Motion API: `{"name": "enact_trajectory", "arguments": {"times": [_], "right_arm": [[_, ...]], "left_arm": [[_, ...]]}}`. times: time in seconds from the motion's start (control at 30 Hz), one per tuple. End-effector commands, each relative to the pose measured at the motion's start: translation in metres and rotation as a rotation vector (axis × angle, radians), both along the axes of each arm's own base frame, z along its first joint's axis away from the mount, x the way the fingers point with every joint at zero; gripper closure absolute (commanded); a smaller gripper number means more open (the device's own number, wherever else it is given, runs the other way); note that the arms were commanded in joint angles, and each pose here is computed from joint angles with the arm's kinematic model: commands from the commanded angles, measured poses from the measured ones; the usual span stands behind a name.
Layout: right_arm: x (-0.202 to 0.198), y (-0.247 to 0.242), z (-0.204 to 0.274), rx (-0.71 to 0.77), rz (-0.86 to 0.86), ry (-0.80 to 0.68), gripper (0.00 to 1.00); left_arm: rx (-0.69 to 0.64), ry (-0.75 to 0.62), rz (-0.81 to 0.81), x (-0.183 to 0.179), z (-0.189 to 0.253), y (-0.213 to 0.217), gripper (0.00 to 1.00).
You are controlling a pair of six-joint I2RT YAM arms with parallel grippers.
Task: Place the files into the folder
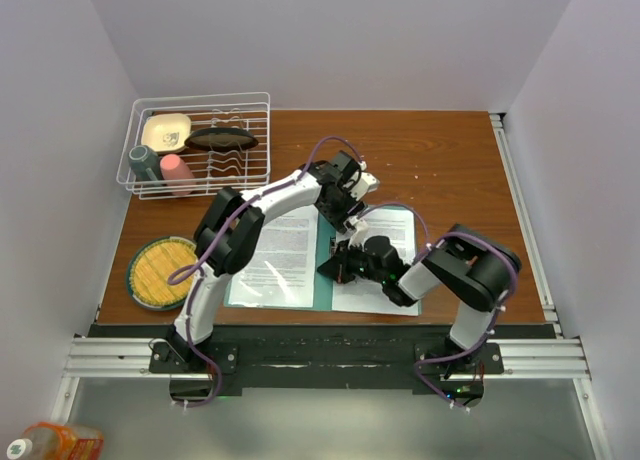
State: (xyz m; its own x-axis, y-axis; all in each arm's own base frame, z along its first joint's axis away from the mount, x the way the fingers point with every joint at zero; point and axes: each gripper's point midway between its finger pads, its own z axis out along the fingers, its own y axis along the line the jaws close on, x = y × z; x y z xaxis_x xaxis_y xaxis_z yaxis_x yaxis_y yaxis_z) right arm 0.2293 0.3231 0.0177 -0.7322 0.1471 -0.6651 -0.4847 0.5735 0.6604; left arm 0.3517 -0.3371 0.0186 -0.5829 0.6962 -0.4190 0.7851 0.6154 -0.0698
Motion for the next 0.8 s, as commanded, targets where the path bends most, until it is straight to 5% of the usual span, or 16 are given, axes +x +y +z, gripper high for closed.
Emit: {"name": "enact_trajectory", "arguments": {"times": [0.0,0.2,0.33,0.37,0.47,0.5,0.57,0.6,0.77], "right_arm": [[0.005,-0.003,0.018,-0.125,0.070,-0.072,1.00],[0.027,0.017,0.105,-0.123,0.128,-0.260,0.84],[0.018,0.012,0.111,-0.285,0.148,-0.327,0.72],[0.004,0.019,0.110,-0.315,0.179,-0.349,0.57],[-0.015,0.014,0.095,-0.441,0.192,-0.376,0.40],[-0.019,0.013,0.092,-0.469,0.195,-0.387,0.25],[-0.033,0.014,0.092,-0.506,0.198,-0.411,0.20],[-0.039,0.014,0.090,-0.517,0.208,-0.413,0.02],[-0.068,0.026,0.086,-0.595,0.190,-0.493,0.01]], "left_arm": [[0.049,0.193,-0.004,-0.033,-0.037,0.008,0.35],[0.004,0.123,0.010,-0.007,0.008,-0.004,0.27],[-0.047,0.067,0.046,0.014,0.058,0.006,0.20],[-0.050,0.045,0.053,0.019,0.066,0.011,0.19],[-0.053,0.018,0.104,0.032,0.078,0.038,0.18],[-0.051,0.020,0.116,0.034,0.077,0.043,0.18],[-0.036,0.029,0.160,0.039,0.070,0.063,0.18],[-0.033,0.032,0.180,0.043,0.068,0.072,0.18],[-0.038,0.014,0.233,0.050,0.060,0.087,0.18]]}}
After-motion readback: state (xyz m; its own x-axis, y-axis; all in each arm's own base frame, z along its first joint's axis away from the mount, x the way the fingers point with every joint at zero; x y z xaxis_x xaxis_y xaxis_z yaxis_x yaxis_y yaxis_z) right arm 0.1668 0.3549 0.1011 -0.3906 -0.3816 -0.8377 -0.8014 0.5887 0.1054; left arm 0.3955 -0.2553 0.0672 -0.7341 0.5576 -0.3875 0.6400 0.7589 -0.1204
